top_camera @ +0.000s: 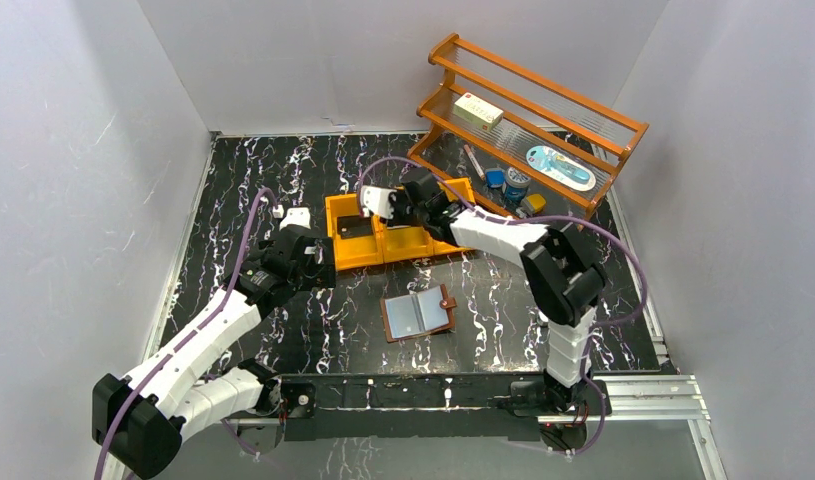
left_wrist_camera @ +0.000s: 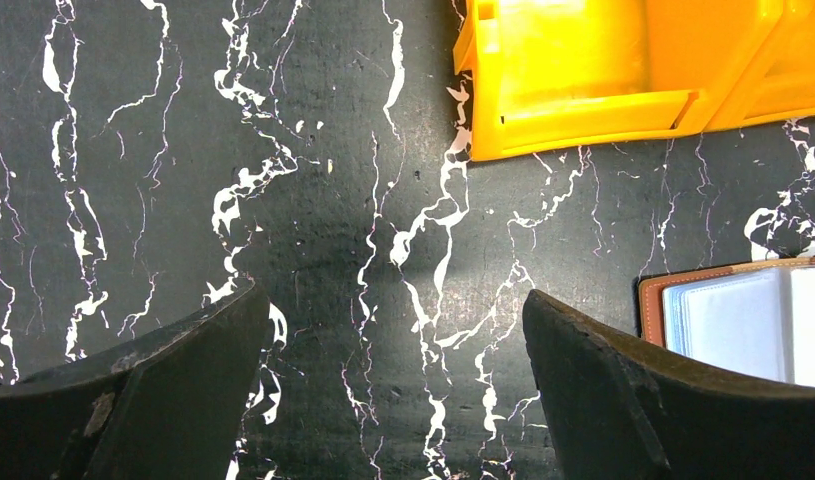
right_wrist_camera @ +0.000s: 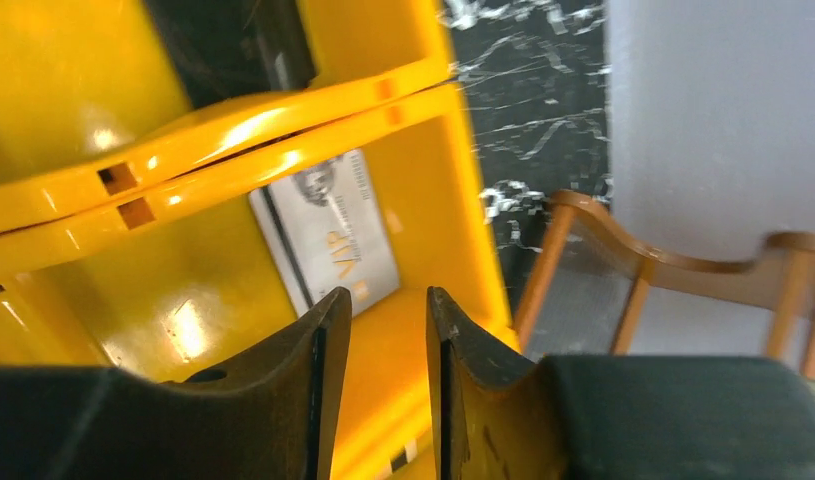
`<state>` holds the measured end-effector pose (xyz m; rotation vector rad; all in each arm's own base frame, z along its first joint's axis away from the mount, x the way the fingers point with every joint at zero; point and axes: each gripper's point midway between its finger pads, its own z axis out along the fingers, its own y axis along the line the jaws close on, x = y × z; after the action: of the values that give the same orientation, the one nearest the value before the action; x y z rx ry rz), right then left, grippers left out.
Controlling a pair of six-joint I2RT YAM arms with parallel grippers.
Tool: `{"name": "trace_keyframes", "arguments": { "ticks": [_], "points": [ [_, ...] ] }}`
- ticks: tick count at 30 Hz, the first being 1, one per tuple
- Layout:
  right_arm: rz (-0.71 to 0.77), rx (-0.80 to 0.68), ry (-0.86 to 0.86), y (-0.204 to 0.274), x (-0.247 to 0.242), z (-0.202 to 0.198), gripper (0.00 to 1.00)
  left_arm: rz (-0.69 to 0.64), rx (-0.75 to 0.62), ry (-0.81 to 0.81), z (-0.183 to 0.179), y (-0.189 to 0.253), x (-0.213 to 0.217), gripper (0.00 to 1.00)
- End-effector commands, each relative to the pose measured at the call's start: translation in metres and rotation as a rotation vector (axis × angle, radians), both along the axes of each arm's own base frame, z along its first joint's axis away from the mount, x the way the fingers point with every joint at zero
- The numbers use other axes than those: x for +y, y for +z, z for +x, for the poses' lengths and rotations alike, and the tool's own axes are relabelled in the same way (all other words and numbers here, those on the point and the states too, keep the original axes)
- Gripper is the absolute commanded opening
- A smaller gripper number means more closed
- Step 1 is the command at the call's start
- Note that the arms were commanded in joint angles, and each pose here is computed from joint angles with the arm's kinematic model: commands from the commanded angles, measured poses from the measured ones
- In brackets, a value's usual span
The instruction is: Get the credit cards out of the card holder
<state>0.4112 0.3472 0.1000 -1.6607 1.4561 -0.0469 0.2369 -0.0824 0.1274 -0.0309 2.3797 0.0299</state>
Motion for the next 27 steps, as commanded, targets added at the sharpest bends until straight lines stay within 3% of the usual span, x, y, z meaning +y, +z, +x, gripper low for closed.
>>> {"name": "trace_keyframes", "arguments": {
  "ticks": [1, 4, 7, 11, 13, 19, 27],
  "points": [
    [0.349, -0.012, -0.152, 0.102, 0.009, -0.001, 0.45, 0.006, -0.006, -0.002, 0.000, 0.002, 0.002, 0.98],
    [0.574, 0.198, -0.270, 0.134, 0.008, -0.028, 0.50, 0.008, -0.008, 0.000, 0.000, 0.003, 0.003, 0.98],
    [0.774, 0.480, -0.476, 0.132, 0.001, -0.059, 0.49, 0.012, -0.012, 0.005, 0.001, 0.004, 0.004, 0.98],
    [0.790, 0.824, -0.652, 0.093, -0.008, -0.113, 0.53, 0.016, -0.018, 0.011, 0.001, 0.005, 0.005, 0.98],
    [0.804, 0.915, -0.738, 0.073, -0.014, -0.134, 0.57, 0.017, -0.021, 0.016, 0.001, 0.005, 0.006, 0.98],
    [0.664, 0.892, -0.935, 0.023, -0.040, -0.179, 0.70, 0.025, -0.019, 0.018, 0.001, 0.004, 0.008, 0.98],
    [0.518, 0.839, -0.985, -0.009, -0.021, -0.219, 0.77, 0.032, -0.009, 0.019, 0.002, 0.002, 0.008, 0.98]
  ]
}}
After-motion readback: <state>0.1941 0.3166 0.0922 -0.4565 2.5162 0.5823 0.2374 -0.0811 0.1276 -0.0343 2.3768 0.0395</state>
